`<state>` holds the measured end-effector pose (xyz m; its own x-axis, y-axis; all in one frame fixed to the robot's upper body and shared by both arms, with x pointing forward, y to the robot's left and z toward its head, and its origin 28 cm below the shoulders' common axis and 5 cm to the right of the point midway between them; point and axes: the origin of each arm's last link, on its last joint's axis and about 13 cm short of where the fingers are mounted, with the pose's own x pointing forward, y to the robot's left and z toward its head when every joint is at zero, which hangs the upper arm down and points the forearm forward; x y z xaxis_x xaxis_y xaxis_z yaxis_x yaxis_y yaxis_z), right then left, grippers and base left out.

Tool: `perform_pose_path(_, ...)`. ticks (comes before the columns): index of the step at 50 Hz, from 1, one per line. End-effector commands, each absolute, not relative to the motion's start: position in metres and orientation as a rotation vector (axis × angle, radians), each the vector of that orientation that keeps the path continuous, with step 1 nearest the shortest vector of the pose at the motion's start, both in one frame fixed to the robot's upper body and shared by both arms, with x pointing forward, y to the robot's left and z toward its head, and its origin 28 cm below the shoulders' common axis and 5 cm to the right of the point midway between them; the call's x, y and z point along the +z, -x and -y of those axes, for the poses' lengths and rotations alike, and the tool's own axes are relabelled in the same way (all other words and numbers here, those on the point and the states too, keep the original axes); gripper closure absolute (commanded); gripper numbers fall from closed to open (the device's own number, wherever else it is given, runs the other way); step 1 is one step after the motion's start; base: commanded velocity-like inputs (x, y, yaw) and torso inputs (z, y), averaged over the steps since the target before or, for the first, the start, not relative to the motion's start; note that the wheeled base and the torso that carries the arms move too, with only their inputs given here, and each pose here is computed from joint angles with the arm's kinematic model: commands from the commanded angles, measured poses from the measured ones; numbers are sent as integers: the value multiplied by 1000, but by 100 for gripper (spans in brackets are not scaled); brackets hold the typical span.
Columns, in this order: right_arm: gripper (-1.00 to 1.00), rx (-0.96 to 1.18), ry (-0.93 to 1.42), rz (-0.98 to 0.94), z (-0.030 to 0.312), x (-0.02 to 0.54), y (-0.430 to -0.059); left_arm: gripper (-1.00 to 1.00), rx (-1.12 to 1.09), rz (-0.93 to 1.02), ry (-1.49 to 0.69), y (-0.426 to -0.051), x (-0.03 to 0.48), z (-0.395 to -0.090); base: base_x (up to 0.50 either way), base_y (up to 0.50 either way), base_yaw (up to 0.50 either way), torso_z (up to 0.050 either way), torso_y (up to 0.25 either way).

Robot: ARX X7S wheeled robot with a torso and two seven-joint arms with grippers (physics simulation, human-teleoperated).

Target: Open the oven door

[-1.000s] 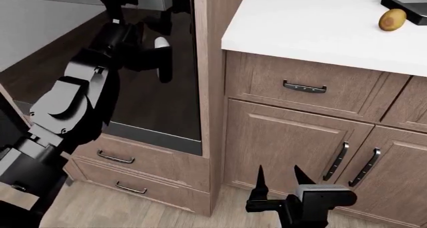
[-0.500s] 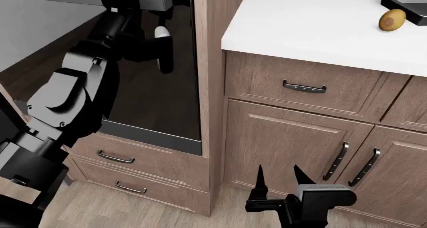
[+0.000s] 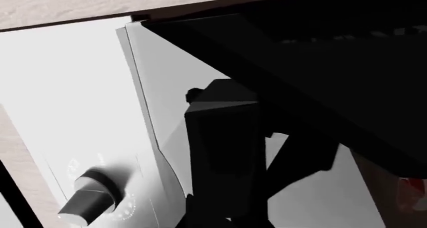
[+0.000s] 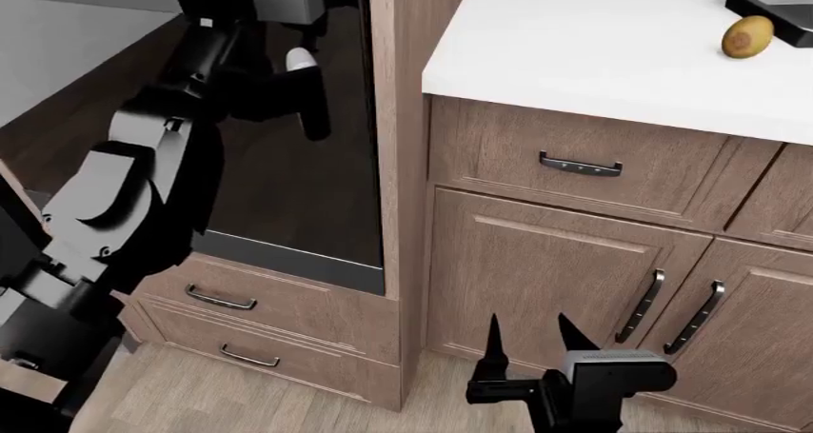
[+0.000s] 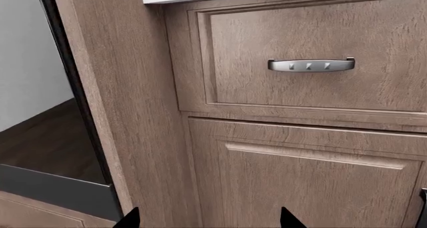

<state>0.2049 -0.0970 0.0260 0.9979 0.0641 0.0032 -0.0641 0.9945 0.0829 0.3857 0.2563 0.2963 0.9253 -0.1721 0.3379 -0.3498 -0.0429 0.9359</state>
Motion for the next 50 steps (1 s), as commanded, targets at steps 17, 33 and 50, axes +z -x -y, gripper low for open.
perform_pose_path(17, -100, 66, -79, -5, 96, 25, -204, 100, 340, 539, -1586, -368, 312, -271, 0, 0, 1, 0, 2)
perform_pose_path(33, -100, 65, -76, -7, 96, 24, -205, 100, 411, 594, -1561, -358, 309, -278, 0, 0, 2, 1, 3)
perform_pose_path(50, -100, 66, -75, -5, 96, 24, -205, 100, 430, 623, -1570, -346, 301, -282, 0, 0, 2, 1, 3)
